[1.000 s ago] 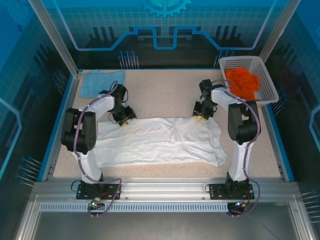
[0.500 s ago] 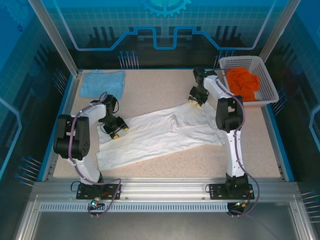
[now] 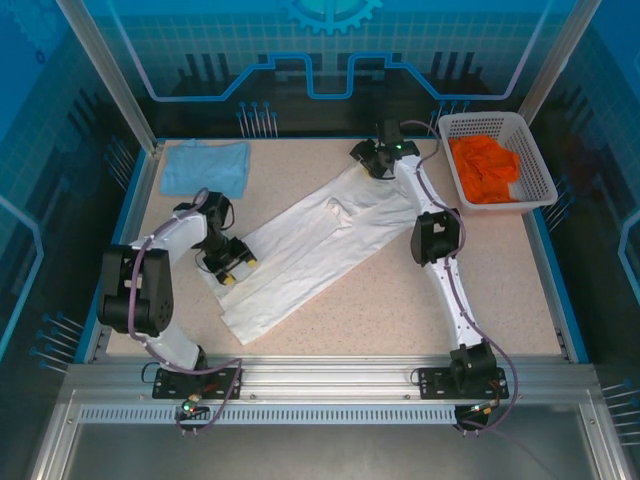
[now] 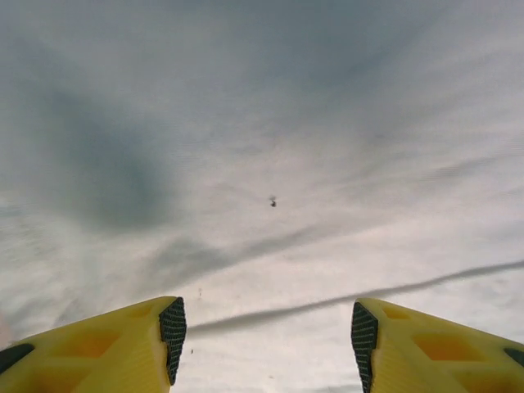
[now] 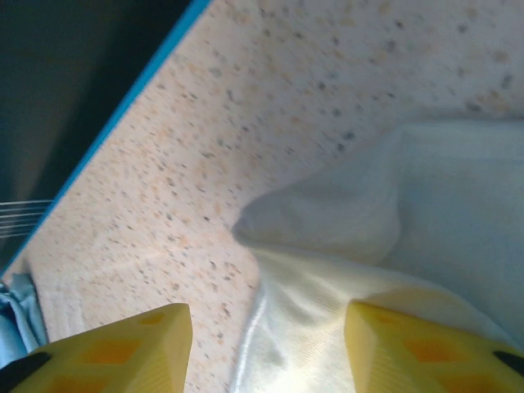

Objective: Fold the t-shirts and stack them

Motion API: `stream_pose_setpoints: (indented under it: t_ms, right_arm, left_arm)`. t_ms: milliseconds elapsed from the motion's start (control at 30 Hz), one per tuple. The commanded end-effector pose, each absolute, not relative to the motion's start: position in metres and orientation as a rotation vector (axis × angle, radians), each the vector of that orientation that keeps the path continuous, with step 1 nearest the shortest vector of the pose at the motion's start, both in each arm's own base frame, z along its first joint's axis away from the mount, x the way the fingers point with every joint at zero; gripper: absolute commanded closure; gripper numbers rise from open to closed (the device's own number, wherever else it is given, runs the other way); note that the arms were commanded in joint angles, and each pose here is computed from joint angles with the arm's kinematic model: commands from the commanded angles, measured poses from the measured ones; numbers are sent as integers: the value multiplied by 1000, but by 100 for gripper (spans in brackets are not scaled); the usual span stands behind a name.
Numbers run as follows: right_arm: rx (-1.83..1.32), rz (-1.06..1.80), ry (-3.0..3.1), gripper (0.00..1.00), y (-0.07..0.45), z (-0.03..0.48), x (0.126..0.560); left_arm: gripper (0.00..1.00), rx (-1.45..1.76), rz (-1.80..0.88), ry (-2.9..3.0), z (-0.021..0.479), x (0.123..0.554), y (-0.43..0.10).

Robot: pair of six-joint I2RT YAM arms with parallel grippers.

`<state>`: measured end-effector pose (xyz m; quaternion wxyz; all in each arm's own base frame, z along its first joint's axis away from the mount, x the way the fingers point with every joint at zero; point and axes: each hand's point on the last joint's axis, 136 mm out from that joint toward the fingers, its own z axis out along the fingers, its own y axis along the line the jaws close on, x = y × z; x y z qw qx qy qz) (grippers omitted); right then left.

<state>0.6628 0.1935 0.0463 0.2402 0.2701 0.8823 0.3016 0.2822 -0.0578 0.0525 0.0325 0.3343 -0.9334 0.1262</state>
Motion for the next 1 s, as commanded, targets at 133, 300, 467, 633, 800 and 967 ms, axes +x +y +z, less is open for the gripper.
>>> stream_pose_setpoints:
  t_ms: [133, 300, 467, 633, 800, 967]
  right_arm:
    - [631, 664, 2339, 42, 165, 182, 630]
    - [716, 358, 2653, 41, 123, 132, 542]
    - [840, 305, 2798, 41, 109, 81, 477]
    - [871, 266, 2906, 40, 118, 39, 460]
    - [847, 187, 2975, 39, 130, 2, 472]
    - [737, 216, 2994, 39, 156, -11, 495]
  left_arm:
    - [42, 914, 234, -2990, 72, 287, -45]
    - [43, 746, 243, -2955, 53, 270, -73]
    - [43, 705, 271, -2913, 38, 260, -86]
    - [43, 611, 264, -2863, 25, 242, -104]
    - [42, 587, 244, -2781, 1, 211, -120]
    - [42, 557, 234, -2723, -18, 183, -134]
